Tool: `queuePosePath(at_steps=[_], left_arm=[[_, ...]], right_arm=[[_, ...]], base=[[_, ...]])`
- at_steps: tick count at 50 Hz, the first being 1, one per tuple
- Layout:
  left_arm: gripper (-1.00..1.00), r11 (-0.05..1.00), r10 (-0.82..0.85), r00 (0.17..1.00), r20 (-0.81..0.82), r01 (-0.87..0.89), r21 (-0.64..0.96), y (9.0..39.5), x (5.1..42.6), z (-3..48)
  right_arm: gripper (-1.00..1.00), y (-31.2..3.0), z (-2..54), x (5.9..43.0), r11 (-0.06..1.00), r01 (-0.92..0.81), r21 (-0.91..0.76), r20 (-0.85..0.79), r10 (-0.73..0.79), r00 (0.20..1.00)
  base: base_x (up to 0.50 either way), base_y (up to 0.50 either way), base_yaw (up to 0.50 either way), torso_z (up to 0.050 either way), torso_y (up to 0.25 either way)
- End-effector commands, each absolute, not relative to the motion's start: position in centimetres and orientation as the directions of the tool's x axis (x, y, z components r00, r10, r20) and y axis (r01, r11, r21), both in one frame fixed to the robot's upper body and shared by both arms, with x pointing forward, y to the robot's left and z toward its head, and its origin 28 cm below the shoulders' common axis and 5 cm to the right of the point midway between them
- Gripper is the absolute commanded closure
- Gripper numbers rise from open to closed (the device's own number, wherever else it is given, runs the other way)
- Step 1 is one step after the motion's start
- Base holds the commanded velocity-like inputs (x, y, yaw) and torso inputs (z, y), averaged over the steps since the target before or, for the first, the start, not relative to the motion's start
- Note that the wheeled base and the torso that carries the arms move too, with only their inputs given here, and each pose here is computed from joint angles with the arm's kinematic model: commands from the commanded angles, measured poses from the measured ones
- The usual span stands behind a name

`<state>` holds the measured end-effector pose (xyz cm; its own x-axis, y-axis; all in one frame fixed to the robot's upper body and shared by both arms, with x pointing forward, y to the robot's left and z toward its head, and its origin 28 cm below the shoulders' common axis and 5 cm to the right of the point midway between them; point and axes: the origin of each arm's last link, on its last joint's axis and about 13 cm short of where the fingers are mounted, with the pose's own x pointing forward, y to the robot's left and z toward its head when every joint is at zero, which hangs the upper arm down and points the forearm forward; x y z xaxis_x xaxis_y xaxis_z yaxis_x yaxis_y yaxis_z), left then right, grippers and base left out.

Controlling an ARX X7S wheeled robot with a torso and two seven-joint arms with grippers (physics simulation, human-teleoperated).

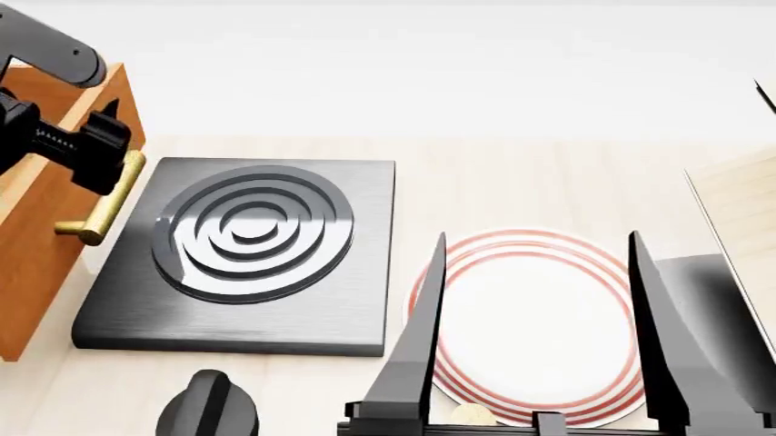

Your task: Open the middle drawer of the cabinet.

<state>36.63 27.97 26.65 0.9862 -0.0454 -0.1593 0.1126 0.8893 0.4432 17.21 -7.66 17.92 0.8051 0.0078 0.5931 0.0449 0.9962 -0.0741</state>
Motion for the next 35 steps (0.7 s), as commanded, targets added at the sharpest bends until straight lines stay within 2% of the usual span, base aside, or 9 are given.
queuePosePath(at_steps=[1,17,35], left_arm=[[-1.00,0.940,-0.055,0.970,-0.238,0.131,0.316,27.9,37.2,26.5],[-1.00,0.974,-0.019,0.965,-0.261,0.077,0.214,28.2,37.9,26.2],[-1.00,0.980,0.029,0.959,-0.281,0.028,0.199,28.6,39.2,25.8]], right_arm=[[-1.00,-7.7,17.9,17.2,0.996,0.045,-0.075,0.592,0.008,0.806],[-1.00,-7.6,17.8,17.2,0.996,0.044,-0.080,0.592,0.012,0.806],[-1.00,-7.5,17.7,17.3,0.996,0.040,-0.084,0.590,0.017,0.807]], base=[[0.00,0.00,0.00,0.000,0.000],[0.00,0.00,0.00,0.000,0.000],[0.00,0.00,0.00,0.000,0.000]])
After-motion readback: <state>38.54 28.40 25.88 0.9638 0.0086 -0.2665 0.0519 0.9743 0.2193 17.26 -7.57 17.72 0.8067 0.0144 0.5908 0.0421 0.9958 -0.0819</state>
